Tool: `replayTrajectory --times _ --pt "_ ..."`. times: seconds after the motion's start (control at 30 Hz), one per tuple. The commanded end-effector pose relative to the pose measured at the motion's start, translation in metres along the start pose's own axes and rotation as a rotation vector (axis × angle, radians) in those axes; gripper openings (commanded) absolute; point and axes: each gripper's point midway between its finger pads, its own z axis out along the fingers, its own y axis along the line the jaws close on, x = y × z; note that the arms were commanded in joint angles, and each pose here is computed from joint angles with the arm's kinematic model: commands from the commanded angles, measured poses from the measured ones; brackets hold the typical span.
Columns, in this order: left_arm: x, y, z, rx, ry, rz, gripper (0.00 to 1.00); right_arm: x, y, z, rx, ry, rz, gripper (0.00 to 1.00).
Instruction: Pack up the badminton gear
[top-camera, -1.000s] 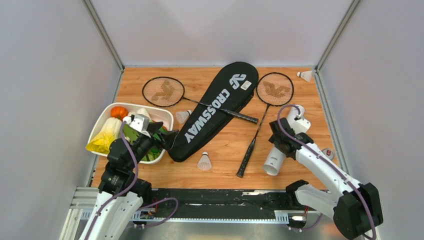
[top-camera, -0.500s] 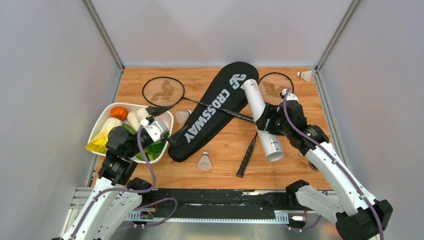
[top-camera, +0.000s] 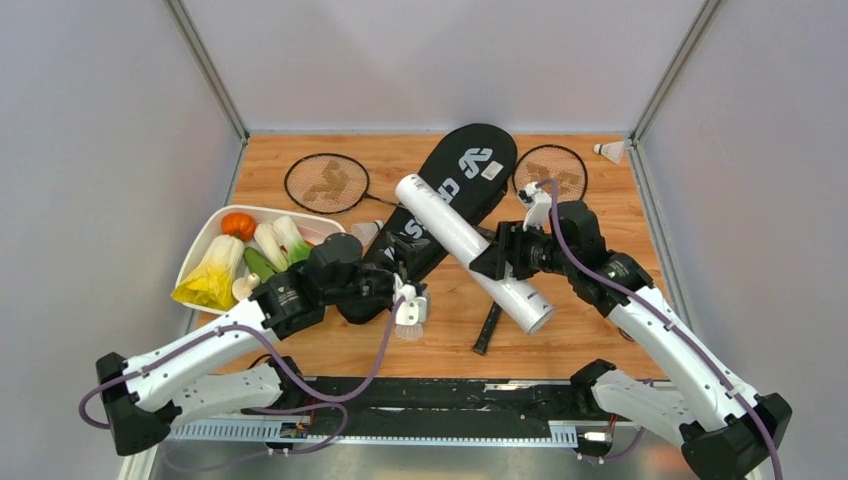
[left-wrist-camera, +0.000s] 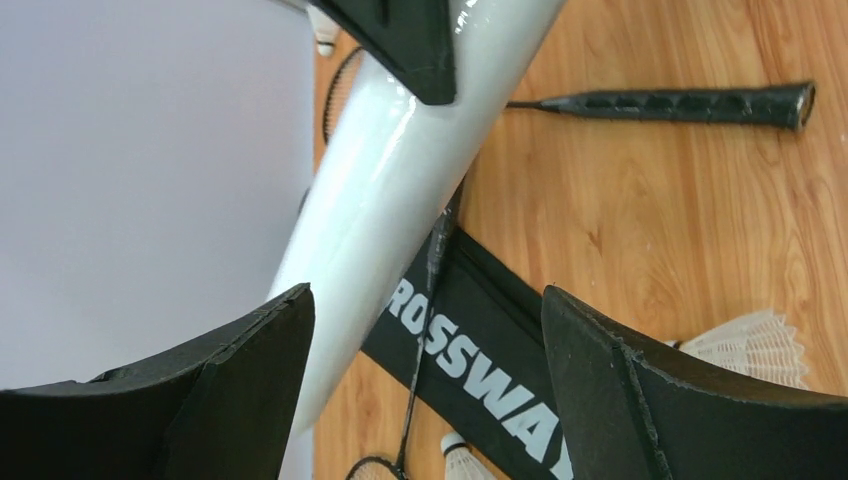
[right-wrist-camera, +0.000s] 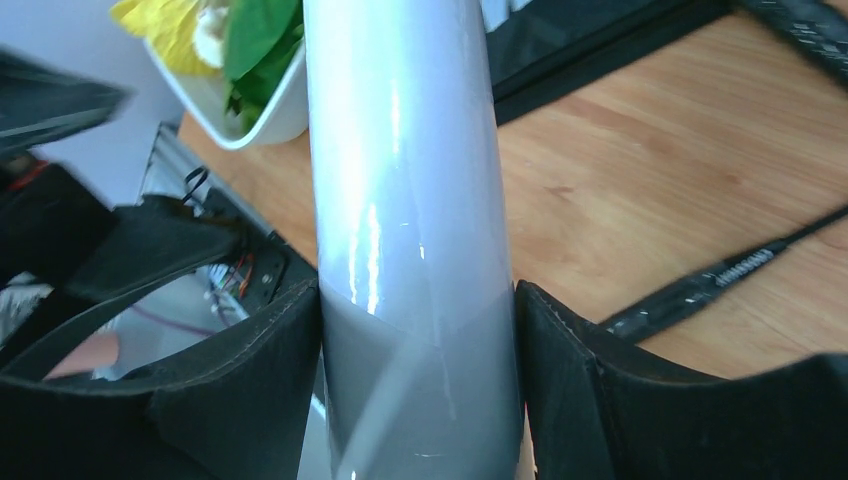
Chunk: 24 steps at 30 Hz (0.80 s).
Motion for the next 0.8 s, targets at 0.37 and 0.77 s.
replayTrajectory --times 0.37,0.77 --pt "0.012 -0.008 0.031 0.116 0.138 0.146 0.9 0.012 0.068 0.009 -0.256 0.056 -0.145 0.48" --pt "0.024 -0.03 0.042 0.202 0.159 0.103 0.89 0.013 0.084 0.01 -0.304 0.076 -0.168 0.47"
